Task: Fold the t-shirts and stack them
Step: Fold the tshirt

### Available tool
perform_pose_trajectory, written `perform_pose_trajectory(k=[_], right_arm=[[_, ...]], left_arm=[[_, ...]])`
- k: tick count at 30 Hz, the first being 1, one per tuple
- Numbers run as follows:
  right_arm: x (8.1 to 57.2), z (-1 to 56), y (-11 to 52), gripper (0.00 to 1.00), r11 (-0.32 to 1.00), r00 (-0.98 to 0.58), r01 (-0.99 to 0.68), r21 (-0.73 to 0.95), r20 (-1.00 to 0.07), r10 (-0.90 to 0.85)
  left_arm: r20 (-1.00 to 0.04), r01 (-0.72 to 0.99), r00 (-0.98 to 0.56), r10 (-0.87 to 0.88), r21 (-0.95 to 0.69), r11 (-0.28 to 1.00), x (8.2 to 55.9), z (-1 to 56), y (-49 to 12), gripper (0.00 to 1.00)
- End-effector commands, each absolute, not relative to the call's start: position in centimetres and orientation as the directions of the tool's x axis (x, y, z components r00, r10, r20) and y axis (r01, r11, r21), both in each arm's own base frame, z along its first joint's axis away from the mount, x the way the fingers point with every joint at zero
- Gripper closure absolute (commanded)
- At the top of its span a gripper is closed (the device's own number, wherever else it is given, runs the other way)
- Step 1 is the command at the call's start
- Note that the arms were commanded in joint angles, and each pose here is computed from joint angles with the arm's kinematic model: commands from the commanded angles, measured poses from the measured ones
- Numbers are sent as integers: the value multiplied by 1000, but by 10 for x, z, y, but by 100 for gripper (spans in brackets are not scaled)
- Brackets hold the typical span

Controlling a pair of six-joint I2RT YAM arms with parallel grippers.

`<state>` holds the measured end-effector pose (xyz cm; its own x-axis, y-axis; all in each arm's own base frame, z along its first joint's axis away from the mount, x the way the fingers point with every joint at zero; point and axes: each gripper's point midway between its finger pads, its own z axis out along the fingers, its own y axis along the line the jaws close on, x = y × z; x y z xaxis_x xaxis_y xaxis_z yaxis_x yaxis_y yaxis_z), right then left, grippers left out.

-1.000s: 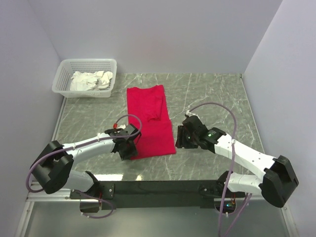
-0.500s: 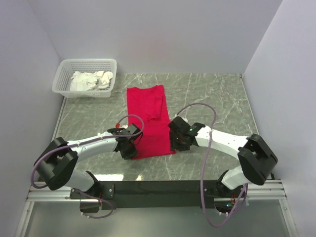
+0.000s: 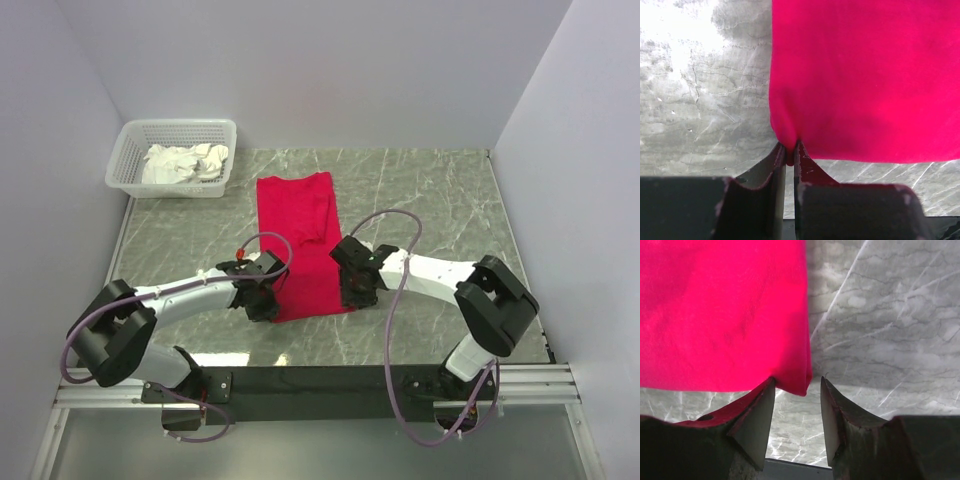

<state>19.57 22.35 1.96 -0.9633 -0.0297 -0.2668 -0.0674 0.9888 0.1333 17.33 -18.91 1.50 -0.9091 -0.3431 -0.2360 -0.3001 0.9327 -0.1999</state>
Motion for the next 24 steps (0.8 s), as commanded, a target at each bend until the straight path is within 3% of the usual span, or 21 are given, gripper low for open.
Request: perform_pose_trajectory(k=[1,17,24], right_arm=[[205,26,229,52,991,-957,-52,122,-288,-15],[177,-15,205,59,998,-995,13,56,-97,19],[175,-24,202,75,996,-998,28,86,-54,32]], left_arm=[[-212,-282,-925,-317,-178,943,161,0,-184,98],[-220,-289,-919,-328,-192,938,158,7,-179,99],[-217,-288,-920,-326,-188,939,158,7,-180,99]])
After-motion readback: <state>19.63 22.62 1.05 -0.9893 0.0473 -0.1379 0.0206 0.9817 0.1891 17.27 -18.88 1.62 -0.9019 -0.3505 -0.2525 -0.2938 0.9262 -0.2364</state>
